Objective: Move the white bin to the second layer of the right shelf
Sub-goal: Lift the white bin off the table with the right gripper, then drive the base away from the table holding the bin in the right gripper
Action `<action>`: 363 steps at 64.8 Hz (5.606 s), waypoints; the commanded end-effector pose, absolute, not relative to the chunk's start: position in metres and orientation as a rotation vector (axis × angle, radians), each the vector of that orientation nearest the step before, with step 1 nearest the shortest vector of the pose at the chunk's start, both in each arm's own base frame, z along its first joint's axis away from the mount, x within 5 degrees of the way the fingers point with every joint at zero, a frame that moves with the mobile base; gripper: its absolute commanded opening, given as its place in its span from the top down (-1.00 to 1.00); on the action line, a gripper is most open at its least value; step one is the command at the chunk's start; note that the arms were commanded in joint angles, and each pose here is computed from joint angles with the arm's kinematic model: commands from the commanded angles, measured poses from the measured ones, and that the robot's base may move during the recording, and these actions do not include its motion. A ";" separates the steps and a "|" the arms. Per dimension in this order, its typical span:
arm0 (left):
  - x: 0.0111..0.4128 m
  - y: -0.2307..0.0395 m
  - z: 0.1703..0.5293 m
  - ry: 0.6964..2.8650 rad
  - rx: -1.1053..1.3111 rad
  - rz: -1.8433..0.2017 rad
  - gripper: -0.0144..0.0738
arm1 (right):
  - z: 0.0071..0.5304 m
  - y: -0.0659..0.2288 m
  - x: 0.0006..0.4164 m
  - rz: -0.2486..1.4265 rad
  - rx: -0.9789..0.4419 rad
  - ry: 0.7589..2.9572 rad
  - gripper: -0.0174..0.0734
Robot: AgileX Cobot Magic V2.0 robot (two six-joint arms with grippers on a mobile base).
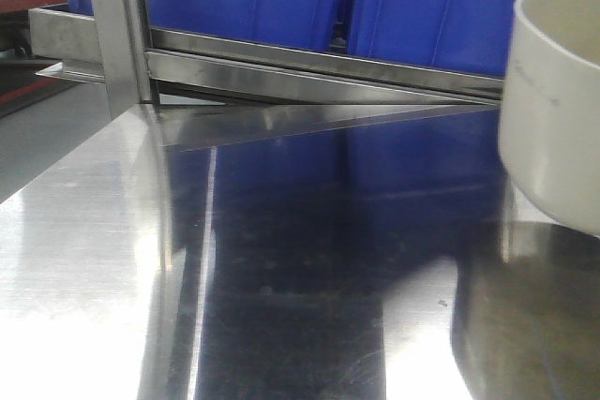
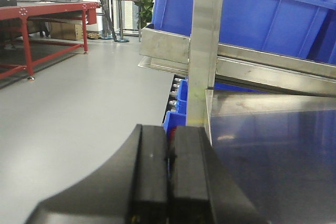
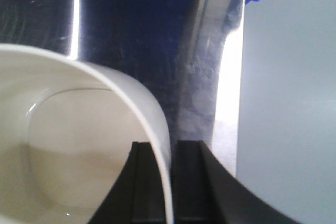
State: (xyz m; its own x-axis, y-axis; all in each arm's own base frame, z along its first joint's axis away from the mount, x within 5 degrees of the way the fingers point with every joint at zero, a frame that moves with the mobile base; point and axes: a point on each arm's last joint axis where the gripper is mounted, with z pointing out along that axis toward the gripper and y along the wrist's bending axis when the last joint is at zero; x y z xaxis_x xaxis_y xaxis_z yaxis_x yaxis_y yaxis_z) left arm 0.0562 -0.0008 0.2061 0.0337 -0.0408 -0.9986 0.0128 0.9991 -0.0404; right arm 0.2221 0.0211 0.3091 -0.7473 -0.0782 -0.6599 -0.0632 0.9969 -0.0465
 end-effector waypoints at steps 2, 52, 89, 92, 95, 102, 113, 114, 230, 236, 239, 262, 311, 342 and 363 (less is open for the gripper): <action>0.056 0.000 0.205 1.466 -0.035 -0.045 0.48 | 0.330 0.016 0.203 0.029 -0.074 2.230 0.50; 0.056 0.000 0.205 1.466 -0.035 -0.045 0.48 | 0.327 0.010 0.090 0.150 -0.013 1.891 0.50; 0.056 0.000 0.205 1.466 -0.035 -0.045 0.48 | 0.327 0.010 0.090 0.150 -0.013 1.893 0.50; 0.056 0.000 0.205 1.466 -0.035 -0.045 0.48 | 0.327 0.010 0.090 0.150 -0.013 1.893 0.50; 0.056 0.000 0.205 1.466 -0.035 -0.045 0.48 | 0.327 0.010 0.090 0.150 -0.013 1.893 0.50; 0.056 0.000 0.205 1.466 -0.035 -0.045 0.48 | 0.327 0.010 0.090 0.150 -0.013 1.893 0.50; 0.056 0.000 0.205 1.466 -0.035 -0.045 0.48 | 0.327 0.010 0.090 0.150 -0.013 1.893 0.50; 0.056 0.000 0.205 1.466 -0.035 -0.045 0.48 | 0.327 0.010 0.090 0.150 -0.013 1.893 0.50; 0.056 0.000 0.205 1.466 -0.035 -0.045 0.48 | 0.327 0.010 0.090 0.150 -0.013 1.893 0.50; 0.056 0.000 0.205 1.466 -0.035 -0.045 0.48 | 0.327 0.010 0.090 0.150 -0.013 1.893 0.50; 0.056 0.000 0.205 1.466 -0.035 -0.045 0.48 | 0.327 0.010 0.090 0.150 -0.013 1.893 0.50; 0.056 0.000 0.205 1.466 -0.035 -0.045 0.48 | 0.327 0.010 0.090 0.150 -0.013 1.893 0.50; 0.056 0.000 0.205 1.466 -0.035 -0.045 0.48 | 0.327 0.010 0.090 0.150 -0.013 1.893 0.50; 0.056 0.000 0.205 1.466 -0.036 -0.044 0.48 | 0.327 0.010 0.090 0.150 -0.013 1.893 0.50; 0.056 0.000 0.205 1.466 -0.036 -0.044 0.48 | 0.327 0.010 0.090 0.150 -0.013 1.893 0.50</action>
State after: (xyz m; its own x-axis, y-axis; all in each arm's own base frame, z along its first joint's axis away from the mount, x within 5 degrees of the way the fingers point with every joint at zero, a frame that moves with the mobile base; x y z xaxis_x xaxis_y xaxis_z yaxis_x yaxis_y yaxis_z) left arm 0.0562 -0.0007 0.2061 0.0338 -0.0408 -0.9986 0.0104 0.9991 -0.0404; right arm 0.0875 0.0106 0.3092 -0.4333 0.0465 -0.9000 -0.0798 0.9928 0.0897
